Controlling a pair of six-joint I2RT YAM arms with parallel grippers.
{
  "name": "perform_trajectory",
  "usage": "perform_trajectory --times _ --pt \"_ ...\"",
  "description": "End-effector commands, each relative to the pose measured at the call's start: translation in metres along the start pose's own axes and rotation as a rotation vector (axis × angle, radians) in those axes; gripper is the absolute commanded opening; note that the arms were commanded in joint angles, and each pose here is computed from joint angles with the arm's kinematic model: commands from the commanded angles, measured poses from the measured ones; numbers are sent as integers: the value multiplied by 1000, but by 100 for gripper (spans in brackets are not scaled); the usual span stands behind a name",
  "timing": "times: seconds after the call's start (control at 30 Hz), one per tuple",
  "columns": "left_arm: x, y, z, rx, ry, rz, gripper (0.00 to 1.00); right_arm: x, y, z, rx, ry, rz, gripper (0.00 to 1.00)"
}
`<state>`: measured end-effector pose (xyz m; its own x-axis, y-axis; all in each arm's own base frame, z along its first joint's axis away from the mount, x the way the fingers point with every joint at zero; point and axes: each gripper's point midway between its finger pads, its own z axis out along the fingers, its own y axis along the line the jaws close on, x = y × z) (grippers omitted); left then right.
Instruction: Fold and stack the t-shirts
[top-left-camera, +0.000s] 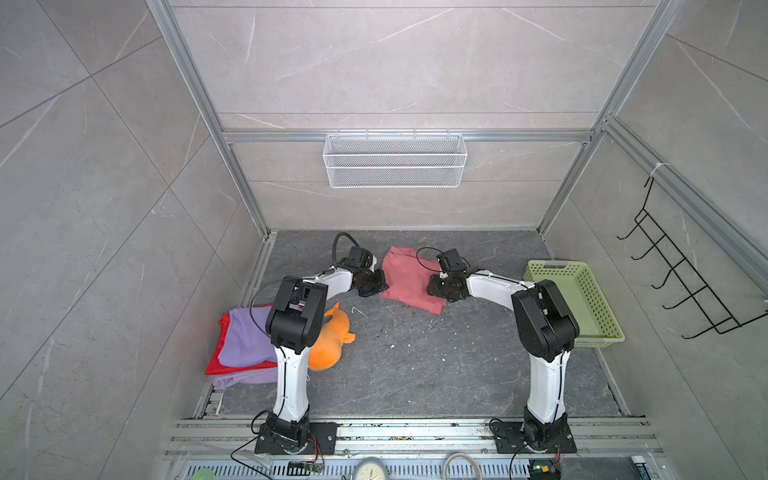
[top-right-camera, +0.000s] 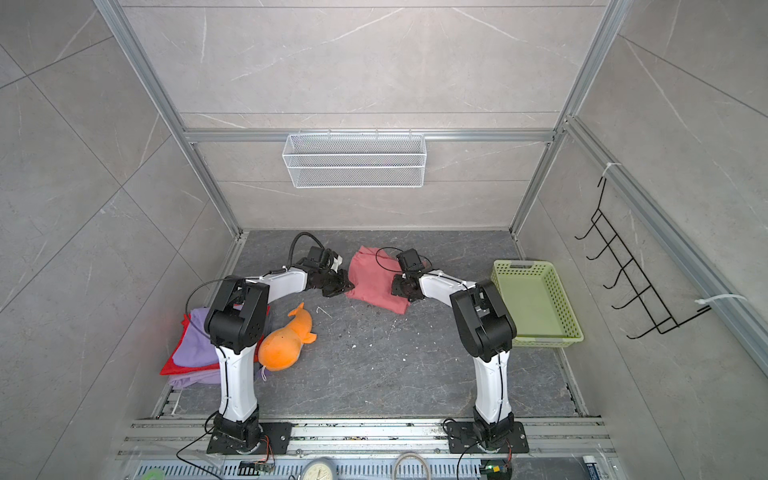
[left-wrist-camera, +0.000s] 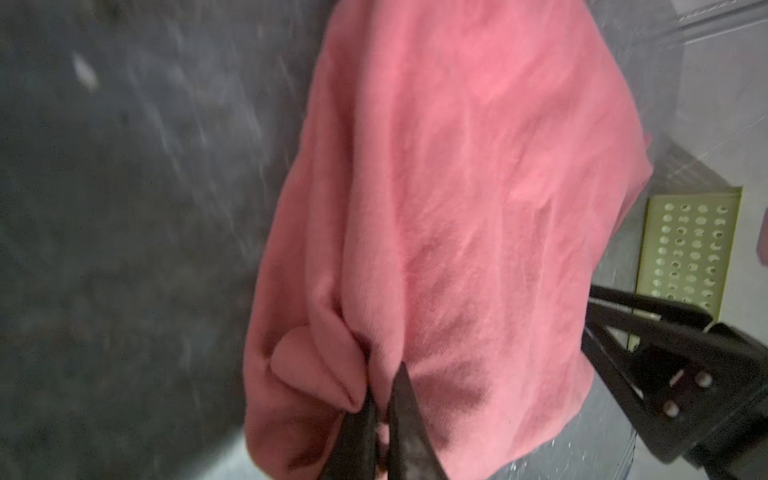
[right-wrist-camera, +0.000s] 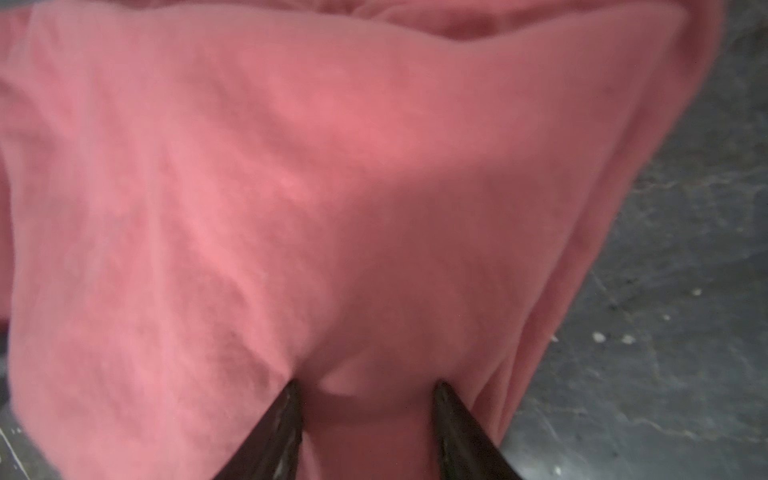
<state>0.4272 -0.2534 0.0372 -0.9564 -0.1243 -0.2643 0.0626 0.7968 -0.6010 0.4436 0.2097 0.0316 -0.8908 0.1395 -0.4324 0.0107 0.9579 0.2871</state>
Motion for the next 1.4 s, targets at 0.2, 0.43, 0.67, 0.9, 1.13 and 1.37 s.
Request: perform_trajectory --times 0.2,0.43,0.67,0.9,1.13,1.37 --pt "146 -20 -28 -26 233 -178 9 95 -36 -44 15 192 -49 52" --pt "119 -55 -80 -77 97 57 48 55 -38 -104 44 -39 -94 64" --pt "59 -42 -80 -186 12 130 48 -5 -34 -111 106 -169 -95 69" --pt "41 -23 -58 -268 1 157 44 -19 -25 -79 93 -133 -97 68" --pt "29 -30 -38 -208 -8 158 43 -17 -35 -64 142 -115 -90 69" --pt "26 -31 -26 -177 4 151 38 -9 -41 -42 154 -85 -80 67"
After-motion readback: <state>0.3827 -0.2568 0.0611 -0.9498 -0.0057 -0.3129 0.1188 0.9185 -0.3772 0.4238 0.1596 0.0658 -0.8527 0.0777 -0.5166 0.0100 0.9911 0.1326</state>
